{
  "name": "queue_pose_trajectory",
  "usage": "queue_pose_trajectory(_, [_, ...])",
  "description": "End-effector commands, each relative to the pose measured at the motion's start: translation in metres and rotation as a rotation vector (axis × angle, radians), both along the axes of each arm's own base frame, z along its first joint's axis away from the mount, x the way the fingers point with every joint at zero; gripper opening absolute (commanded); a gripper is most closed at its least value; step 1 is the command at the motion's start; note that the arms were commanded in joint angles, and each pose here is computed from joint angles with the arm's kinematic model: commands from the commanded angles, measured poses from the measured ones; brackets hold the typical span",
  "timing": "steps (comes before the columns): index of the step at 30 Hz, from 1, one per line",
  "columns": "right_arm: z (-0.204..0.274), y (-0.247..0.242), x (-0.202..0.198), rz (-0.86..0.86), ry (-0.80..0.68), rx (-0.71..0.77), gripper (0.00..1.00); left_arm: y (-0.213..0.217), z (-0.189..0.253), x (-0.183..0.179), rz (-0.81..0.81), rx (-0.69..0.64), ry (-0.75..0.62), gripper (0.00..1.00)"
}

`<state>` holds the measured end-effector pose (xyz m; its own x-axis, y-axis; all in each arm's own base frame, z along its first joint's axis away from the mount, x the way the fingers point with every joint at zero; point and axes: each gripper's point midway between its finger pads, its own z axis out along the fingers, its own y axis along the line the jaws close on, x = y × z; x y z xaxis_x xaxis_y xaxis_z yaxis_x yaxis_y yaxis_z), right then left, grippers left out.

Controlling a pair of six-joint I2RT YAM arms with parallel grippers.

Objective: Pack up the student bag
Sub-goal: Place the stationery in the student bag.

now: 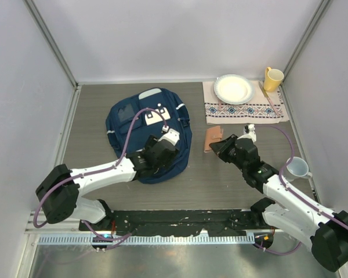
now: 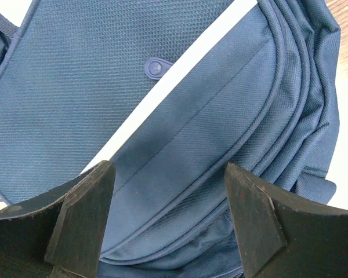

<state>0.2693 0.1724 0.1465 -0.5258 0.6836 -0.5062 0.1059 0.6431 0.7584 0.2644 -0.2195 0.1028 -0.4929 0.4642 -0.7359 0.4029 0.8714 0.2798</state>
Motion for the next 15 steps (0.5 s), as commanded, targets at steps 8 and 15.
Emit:
queue_pose_trajectory(8, [0.025, 0.007, 0.011, 0.021, -0.056, 0.072, 0.03, -0.016, 0.012, 0.004, -0.030, -0.101, -0.044, 0.83])
queue_pose_trajectory(15, [0.026, 0.007, 0.011, 0.027, -0.058, 0.078, 0.04, 0.001, 0.012, 0.022, 0.099, 0.006, -0.108, 0.69])
